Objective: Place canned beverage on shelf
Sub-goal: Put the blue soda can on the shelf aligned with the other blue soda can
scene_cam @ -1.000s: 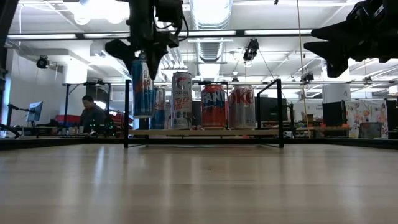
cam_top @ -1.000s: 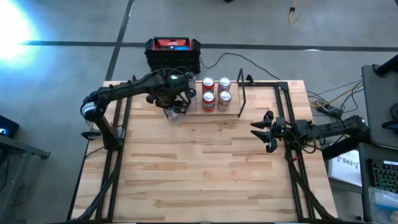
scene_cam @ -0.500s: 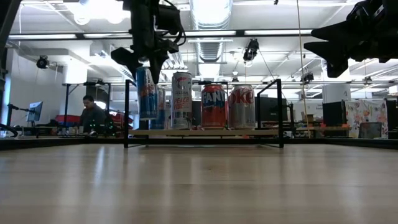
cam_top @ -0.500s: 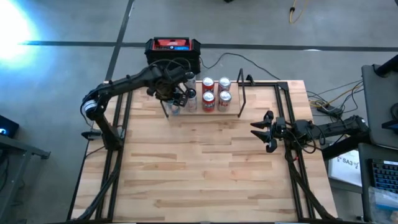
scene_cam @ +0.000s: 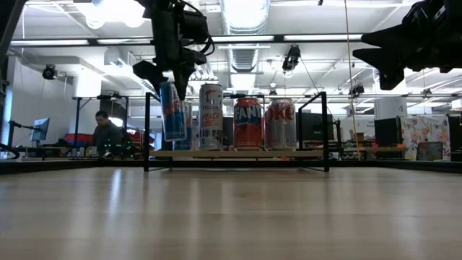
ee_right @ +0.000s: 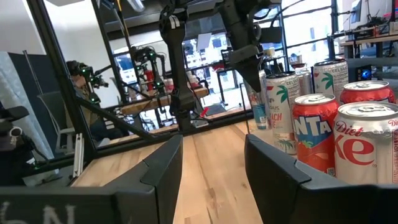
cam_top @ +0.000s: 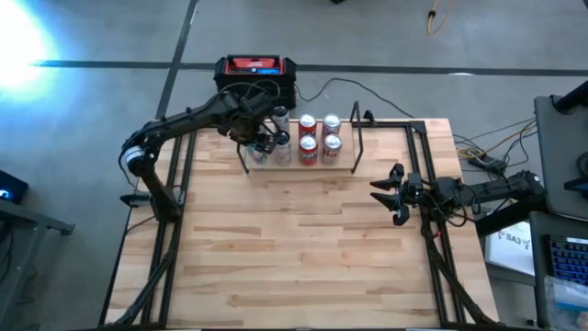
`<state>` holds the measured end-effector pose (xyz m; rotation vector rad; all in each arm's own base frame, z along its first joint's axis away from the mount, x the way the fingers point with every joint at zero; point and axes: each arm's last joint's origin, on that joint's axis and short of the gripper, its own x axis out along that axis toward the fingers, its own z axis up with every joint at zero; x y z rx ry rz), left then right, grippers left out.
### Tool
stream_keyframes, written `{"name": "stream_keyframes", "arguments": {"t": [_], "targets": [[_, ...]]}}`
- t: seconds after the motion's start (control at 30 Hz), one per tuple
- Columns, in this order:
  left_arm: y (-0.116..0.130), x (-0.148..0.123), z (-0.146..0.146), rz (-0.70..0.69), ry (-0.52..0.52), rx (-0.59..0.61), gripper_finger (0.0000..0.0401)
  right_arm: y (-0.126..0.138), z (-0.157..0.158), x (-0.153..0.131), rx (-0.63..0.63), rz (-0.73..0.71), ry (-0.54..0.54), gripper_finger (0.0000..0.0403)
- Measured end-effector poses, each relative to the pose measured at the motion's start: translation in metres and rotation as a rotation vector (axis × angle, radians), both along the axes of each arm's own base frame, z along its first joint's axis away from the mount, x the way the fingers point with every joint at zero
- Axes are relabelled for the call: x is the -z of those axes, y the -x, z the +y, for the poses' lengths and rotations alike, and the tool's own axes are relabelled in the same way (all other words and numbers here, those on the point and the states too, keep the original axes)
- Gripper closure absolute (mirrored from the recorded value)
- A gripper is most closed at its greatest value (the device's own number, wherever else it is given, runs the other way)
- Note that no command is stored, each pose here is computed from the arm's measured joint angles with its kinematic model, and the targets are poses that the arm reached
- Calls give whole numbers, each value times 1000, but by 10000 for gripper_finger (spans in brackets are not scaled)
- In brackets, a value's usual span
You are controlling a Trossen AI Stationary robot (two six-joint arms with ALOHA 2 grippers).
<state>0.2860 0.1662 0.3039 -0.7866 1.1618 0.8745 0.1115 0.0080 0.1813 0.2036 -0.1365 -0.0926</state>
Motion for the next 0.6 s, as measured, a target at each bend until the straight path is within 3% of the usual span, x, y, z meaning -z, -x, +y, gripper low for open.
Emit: {"name": "stream_keyframes", "arguments": {"t": [0.3,0.6], "targets": [[-11,19,15,43,44,22,178,0,0,0,0,0,0,245],[-19,6,23,75,60,21,178,0,0,0,0,0,0,245]]}}
